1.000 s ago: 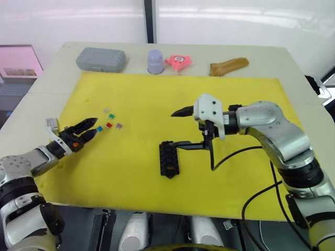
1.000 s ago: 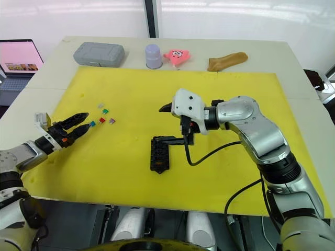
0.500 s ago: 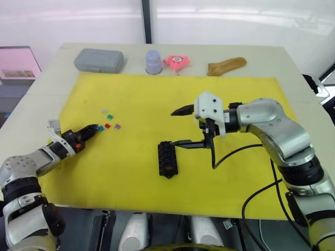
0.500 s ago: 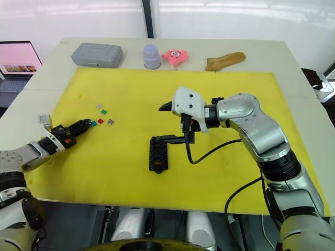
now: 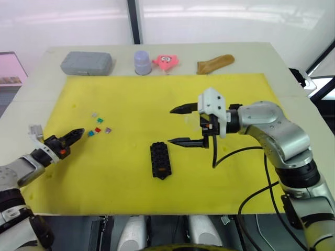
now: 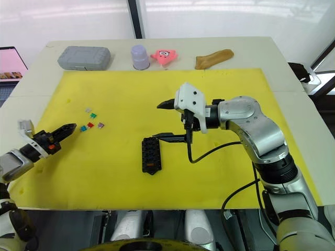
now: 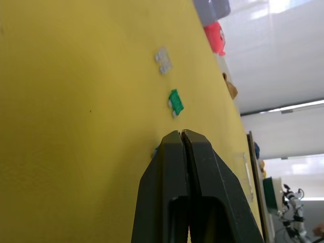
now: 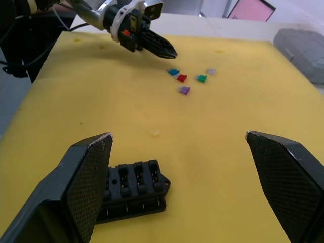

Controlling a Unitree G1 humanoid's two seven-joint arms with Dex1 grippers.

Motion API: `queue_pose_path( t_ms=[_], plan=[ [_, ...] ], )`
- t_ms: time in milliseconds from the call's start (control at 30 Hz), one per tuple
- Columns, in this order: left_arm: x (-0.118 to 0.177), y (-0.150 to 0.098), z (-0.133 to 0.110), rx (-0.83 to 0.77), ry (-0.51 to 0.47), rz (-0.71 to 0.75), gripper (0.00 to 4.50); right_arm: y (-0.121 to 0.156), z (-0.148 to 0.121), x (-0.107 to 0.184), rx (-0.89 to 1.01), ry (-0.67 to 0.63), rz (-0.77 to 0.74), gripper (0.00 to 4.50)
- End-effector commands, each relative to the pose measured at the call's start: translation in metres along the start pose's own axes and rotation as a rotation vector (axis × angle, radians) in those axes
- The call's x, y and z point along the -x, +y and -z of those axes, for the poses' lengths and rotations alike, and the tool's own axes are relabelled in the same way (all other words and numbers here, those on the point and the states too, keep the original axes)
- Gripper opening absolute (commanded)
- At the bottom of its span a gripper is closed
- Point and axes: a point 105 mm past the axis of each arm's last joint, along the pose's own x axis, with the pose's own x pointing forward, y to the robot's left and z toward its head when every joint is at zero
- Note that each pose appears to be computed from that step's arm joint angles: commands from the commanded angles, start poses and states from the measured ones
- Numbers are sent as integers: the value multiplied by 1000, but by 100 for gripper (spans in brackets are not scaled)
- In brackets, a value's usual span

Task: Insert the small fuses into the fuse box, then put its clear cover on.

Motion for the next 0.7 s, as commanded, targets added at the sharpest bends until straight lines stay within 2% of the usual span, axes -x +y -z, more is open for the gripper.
queue_pose_path(
  t_ms=[33, 167, 267, 400, 600, 700],
  plan=[
    [16, -21, -17, -60, -72, 42, 2, -2, -12, 3, 7, -52, -15, 450],
    [24, -37, -25, -79, -131, 84, 2, -3, -13, 5, -24, -76, -32, 450],
    [31, -72, -30, -123, -153, 205, 2, -4, -19, 5, -87, -124, -38, 450],
    [30, -101, -22, -141, -119, 310, 2, -5, -23, 4, -132, -165, -29, 450],
    [-2, -147, -8, -155, -19, 461, 2, -8, -31, -3, -233, -253, 19, 450],
    [-4, -161, -7, -164, -6, 508, 2, -4, -32, -3, -237, -252, 21, 450]
  ],
)
